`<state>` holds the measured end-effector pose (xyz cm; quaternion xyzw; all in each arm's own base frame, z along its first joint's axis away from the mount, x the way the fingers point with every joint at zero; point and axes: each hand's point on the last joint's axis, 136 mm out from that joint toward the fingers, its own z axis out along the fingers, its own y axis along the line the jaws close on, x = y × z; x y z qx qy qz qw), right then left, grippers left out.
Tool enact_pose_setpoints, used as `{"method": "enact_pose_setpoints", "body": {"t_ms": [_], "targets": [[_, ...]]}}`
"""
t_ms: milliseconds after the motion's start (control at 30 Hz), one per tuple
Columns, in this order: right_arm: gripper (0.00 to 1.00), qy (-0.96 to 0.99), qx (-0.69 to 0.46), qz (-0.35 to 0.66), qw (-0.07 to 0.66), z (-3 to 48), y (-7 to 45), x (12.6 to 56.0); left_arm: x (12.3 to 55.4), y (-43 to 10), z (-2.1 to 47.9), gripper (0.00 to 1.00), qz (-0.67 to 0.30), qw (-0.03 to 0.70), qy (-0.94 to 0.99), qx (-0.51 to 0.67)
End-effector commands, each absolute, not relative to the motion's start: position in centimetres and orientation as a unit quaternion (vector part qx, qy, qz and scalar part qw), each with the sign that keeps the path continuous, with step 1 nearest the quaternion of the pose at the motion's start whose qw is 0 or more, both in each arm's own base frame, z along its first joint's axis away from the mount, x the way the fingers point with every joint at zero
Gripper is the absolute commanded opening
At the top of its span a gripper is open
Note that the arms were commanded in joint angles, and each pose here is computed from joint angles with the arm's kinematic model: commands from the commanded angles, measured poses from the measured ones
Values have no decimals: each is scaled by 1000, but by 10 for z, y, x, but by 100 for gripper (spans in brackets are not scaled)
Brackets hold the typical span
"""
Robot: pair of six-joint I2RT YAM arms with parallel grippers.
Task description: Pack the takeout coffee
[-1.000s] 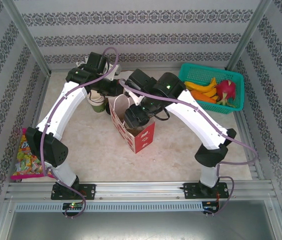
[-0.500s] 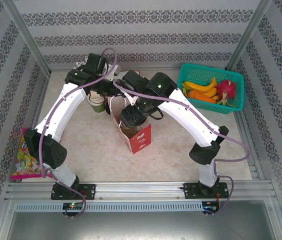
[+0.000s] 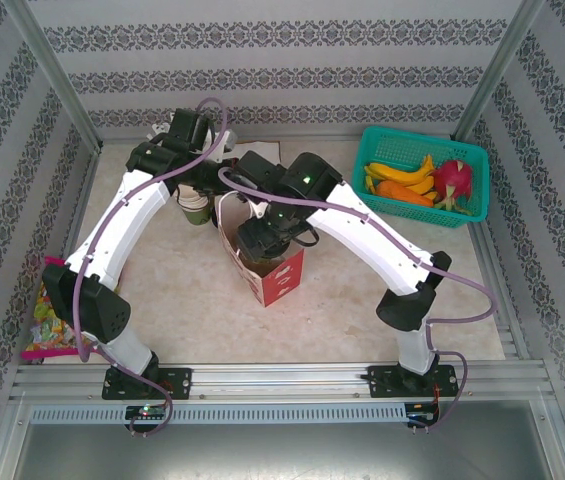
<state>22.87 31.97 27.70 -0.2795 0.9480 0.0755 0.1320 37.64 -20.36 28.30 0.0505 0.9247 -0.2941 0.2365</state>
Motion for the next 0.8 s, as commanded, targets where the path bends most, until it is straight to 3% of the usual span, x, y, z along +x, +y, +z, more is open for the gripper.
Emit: {"method": "enact_pose_setpoints", "body": {"t_ms": [0, 233, 367, 767], "targets": [[66, 954, -267, 63, 120, 267, 313, 228, 377, -206, 290, 0, -303, 247, 920, 30], [59, 955, -252, 56, 143, 272, 303, 238, 375, -209, 292, 0, -312, 247, 917, 36], [68, 955, -259, 53, 133, 267, 302, 236, 375, -209, 291, 0, -313, 246, 917, 39], [57, 952, -285, 33, 102, 258, 286, 235, 374, -209, 289, 0, -310, 244, 918, 48]]}}
